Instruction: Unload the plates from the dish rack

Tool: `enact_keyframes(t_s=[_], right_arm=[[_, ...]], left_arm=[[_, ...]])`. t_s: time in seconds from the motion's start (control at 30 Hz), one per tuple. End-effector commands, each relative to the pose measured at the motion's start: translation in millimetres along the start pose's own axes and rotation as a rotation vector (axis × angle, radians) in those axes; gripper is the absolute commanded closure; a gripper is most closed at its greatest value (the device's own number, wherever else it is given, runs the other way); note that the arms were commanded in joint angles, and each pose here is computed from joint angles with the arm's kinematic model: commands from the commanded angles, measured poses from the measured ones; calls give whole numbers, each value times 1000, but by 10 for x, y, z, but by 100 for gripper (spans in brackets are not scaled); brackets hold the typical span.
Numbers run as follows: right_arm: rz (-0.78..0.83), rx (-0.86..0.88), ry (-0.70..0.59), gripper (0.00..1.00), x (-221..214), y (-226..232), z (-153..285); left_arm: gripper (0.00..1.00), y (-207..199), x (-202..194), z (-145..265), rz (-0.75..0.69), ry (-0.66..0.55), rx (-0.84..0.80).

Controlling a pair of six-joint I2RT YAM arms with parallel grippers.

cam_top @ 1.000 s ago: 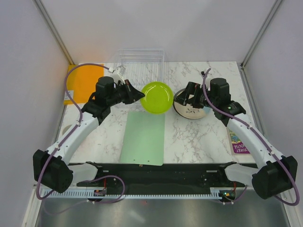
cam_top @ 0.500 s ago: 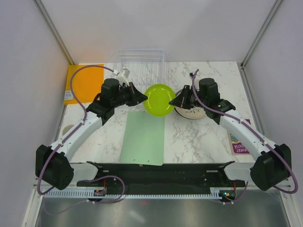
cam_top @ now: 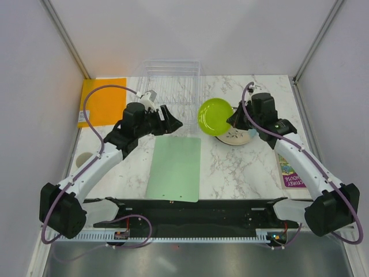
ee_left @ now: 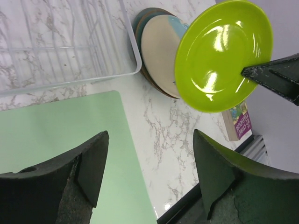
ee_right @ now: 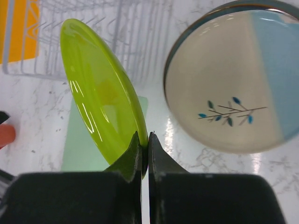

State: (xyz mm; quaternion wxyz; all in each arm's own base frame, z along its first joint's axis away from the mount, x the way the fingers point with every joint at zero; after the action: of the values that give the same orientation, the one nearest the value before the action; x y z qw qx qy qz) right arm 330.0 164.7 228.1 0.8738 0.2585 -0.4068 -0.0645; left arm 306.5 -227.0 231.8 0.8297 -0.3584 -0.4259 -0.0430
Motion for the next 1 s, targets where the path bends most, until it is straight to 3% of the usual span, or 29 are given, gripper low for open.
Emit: enact_keyframes(t_s=[0.0, 0.4, 0.93, 0.97], right_arm=[[4, -128, -62, 100, 229, -386, 128], [-78, -279, 35, 100, 45, -1088, -123], [-111, -352, 87, 99, -129, -1414, -415], [-113, -358, 96, 91, -152, -1434, -431]], left_arm=[[21, 105, 93, 167, -92, -65, 73], [21, 131, 69, 344, -111, -84, 98], [22, 238, -24, 295, -120, -54, 131], [22, 248, -28, 284, -120, -52, 134]])
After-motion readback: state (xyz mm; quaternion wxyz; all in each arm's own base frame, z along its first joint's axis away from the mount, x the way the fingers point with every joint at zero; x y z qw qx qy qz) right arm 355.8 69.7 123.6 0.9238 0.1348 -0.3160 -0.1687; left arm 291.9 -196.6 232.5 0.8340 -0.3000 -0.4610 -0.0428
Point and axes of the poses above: each gripper's point midway between its finger pads, its own z axis back along the fingers, its own y axis along the line the jaws close on, x = y × z, the point moved 1 cm from there along z, back along the fingers, and after that the axes turned 4 degrees about -z, right-handed, at the moved point
